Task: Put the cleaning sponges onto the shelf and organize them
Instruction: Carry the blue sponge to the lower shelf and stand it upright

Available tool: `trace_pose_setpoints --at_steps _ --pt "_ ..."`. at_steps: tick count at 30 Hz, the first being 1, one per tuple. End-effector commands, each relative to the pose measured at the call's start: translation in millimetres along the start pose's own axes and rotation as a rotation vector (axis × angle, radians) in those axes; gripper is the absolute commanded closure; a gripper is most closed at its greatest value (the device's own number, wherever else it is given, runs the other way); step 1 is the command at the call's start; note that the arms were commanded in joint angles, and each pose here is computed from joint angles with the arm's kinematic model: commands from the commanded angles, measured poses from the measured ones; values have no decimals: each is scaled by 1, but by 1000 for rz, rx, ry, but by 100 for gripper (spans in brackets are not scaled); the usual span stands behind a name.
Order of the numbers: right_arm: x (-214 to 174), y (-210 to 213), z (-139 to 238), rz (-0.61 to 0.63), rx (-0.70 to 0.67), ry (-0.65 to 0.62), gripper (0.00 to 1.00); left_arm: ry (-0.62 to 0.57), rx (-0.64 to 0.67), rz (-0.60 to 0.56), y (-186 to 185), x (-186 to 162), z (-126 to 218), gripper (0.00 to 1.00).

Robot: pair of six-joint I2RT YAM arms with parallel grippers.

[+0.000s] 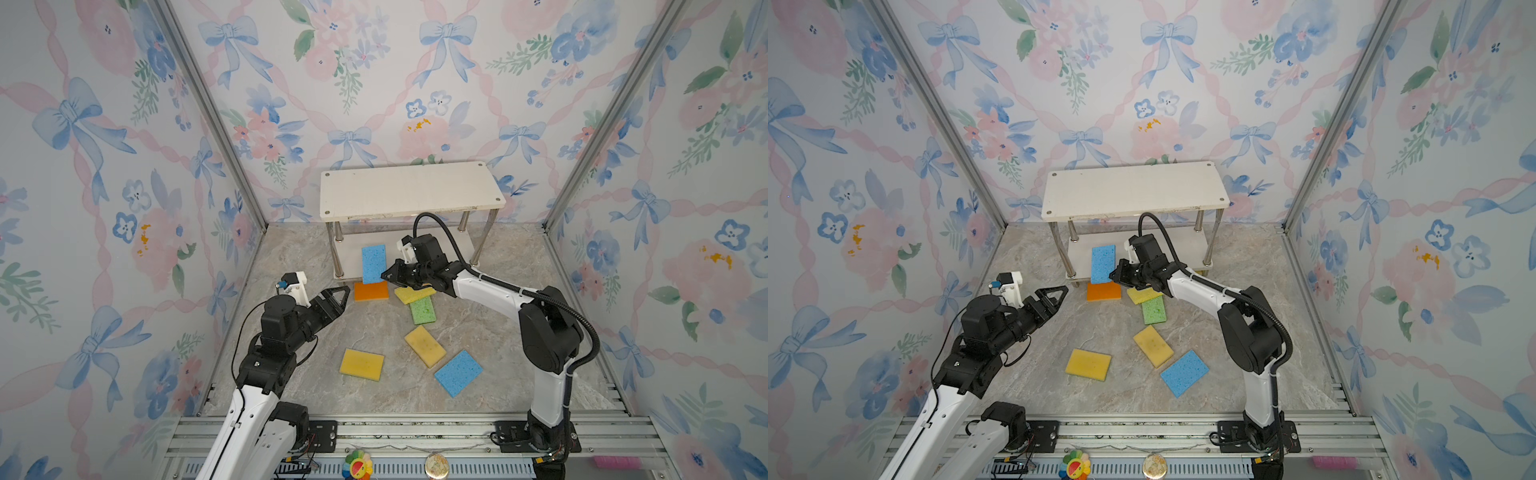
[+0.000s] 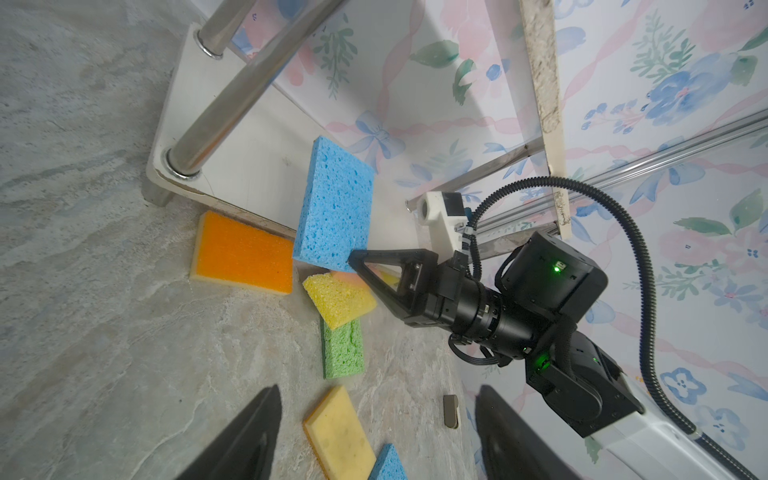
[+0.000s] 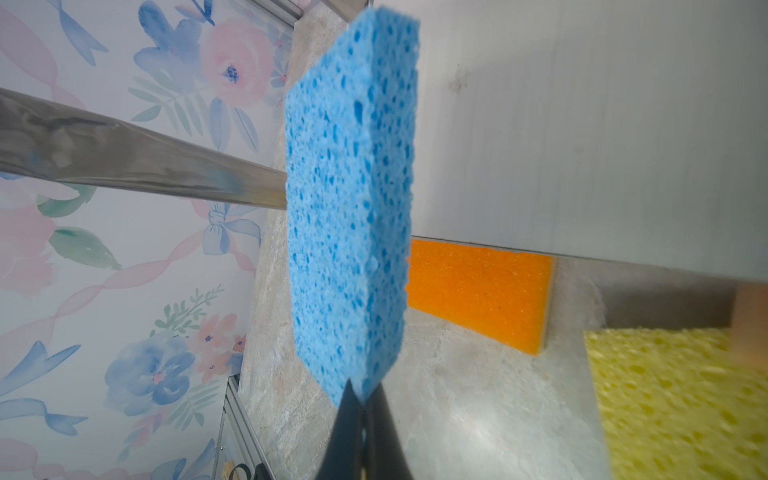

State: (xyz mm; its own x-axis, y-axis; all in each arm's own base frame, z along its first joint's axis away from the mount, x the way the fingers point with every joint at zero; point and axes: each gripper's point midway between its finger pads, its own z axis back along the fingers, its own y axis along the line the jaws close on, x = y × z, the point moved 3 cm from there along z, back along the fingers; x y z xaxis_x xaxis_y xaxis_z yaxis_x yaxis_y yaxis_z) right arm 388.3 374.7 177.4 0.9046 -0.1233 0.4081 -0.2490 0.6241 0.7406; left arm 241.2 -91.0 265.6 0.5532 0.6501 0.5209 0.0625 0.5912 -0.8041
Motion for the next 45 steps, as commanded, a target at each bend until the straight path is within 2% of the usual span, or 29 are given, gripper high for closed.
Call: trace_pose_setpoints --at_steps 1,12,24,30,34,38,45 --pt "12 -1 -12 18 26 -6 100 -11 19 -6 7 -2 3 24" --pt "24 -5 -48 31 19 38 100 -49 12 -5 14 -6 12 23" --pt "26 -4 -76 43 25 89 100 -37 29 -13 20 -7 9 22" --pt "26 -9 -67 50 -2 60 100 -39 37 -10 23 -7 9 22" --pt "18 -9 -43 -23 49 21 100 -41 45 -3 26 -8 8 22" --pt "13 -8 -38 -106 167 60 100 -32 62 10 34 -12 6 22" --pt "25 3 -42 -69 195 123 100 -21 56 6 33 -14 5 22"
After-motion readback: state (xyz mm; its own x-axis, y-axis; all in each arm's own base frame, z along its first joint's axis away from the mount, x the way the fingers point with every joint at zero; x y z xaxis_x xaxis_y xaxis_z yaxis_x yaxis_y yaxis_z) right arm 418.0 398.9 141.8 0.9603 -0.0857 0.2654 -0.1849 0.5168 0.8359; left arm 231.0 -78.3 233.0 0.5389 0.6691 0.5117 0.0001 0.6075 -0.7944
